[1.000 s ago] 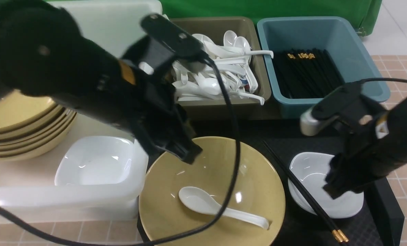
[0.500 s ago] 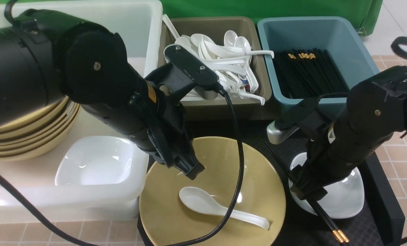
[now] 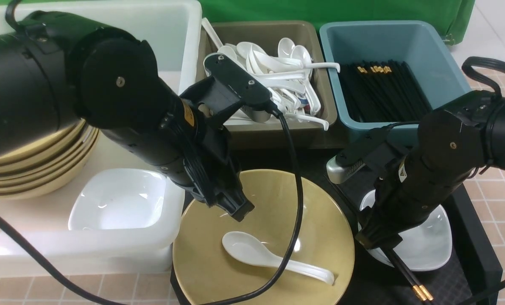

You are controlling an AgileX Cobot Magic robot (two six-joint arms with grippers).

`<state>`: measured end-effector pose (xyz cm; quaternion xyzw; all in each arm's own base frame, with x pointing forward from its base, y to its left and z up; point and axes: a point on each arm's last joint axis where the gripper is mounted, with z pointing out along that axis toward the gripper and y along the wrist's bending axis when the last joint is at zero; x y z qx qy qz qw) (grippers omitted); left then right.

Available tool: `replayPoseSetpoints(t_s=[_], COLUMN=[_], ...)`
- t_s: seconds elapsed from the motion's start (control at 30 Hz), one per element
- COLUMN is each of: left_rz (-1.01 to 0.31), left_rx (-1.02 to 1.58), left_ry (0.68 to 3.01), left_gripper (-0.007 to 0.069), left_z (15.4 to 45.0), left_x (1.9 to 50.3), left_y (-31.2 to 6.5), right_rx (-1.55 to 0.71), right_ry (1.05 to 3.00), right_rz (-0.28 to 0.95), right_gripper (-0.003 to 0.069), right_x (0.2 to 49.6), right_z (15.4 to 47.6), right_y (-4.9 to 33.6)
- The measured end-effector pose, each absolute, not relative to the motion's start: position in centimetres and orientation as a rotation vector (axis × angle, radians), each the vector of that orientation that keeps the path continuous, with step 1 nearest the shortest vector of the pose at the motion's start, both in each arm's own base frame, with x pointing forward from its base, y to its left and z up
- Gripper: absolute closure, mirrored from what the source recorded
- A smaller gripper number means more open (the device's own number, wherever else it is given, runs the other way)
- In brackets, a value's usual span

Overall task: On brown table put chopsticks spoon bowls plates into blue grey white boxes.
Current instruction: 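Move the grippers toward the tableware on the black tray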

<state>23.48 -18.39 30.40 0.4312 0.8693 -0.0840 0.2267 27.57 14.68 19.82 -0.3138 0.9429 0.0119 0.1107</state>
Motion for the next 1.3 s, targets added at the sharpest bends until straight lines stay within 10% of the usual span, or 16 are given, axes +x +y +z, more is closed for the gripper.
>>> replayPoseSetpoints(t_s=[0.67, 1.03, 1.3], left_rz=[-0.232, -0.233, -0.229], left_rx=[1.185, 1.183, 1.005], left_ry=[2.393, 2.39, 2.454], left_gripper=[0.0624, 0.0624, 0.0624], left_z=[30.4, 30.4, 30.2], left_x=[23.5, 23.5, 25.0], left_y=[-18.4, -18.4, -17.2], right_rx=[-0.796, -0.832, -0.858], right_ry=[2.822, 2.88, 2.83], right_rz=[0.034, 0.083, 0.057], right_gripper=[0.022, 0.0478, 0.0498], right_x=[28.3, 28.2, 28.2], right_z=[19.8, 19.0, 22.5], right_y=[12.9, 13.3, 13.1])
